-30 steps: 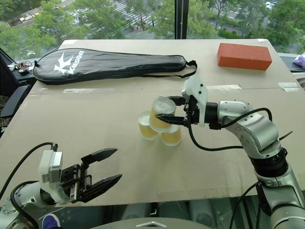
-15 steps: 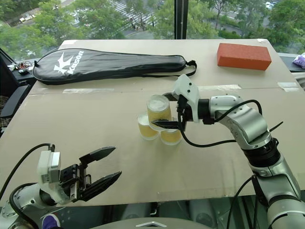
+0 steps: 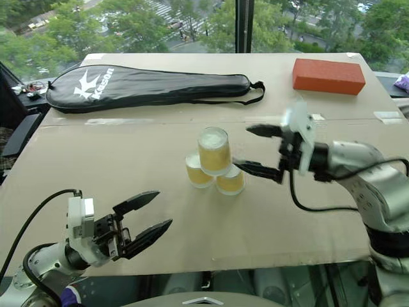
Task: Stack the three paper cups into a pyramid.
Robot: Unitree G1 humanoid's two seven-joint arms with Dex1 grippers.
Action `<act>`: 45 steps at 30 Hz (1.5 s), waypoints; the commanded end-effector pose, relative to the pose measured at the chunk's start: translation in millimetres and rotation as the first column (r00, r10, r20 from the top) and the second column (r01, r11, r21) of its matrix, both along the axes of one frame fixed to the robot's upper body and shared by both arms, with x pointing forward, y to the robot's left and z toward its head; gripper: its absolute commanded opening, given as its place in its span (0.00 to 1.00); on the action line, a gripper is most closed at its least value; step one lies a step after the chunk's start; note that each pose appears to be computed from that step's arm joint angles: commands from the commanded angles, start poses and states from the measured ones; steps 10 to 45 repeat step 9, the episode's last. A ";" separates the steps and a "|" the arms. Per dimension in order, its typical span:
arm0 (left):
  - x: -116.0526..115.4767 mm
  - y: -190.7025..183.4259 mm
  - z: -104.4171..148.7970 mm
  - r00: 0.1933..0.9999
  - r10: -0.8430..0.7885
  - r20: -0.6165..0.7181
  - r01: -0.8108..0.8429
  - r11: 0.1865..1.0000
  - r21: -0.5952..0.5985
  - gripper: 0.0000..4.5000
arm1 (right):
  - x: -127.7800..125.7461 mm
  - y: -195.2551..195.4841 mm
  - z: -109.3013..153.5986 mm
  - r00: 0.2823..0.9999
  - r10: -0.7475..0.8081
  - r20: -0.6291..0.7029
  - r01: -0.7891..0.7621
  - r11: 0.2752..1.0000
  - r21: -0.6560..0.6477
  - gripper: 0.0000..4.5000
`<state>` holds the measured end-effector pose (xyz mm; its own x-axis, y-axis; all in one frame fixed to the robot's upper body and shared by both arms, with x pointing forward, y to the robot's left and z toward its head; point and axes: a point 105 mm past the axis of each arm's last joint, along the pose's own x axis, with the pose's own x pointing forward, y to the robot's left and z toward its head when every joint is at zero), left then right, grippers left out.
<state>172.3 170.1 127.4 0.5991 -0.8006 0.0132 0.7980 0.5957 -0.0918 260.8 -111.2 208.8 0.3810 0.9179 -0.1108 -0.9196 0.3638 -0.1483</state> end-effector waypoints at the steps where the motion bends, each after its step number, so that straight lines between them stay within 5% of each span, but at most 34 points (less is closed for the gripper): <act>1: 4.0 18.3 -4.2 0.998 0.066 -0.007 -0.066 0.997 0.031 1.00 | -15.4 -37.0 -7.6 0.994 -0.101 0.044 0.103 0.993 -0.059 0.97; 9: 12.1 36.8 -14.3 0.993 0.109 -0.045 -0.106 0.992 0.065 1.00 | -36.1 -87.5 -49.9 0.967 -0.253 -0.014 0.249 0.958 -0.140 0.97; 45: 12.1 36.8 -14.3 0.993 0.109 -0.045 -0.106 0.992 0.065 1.00 | -36.1 -87.5 -49.9 0.967 -0.253 -0.014 0.249 0.958 -0.140 0.97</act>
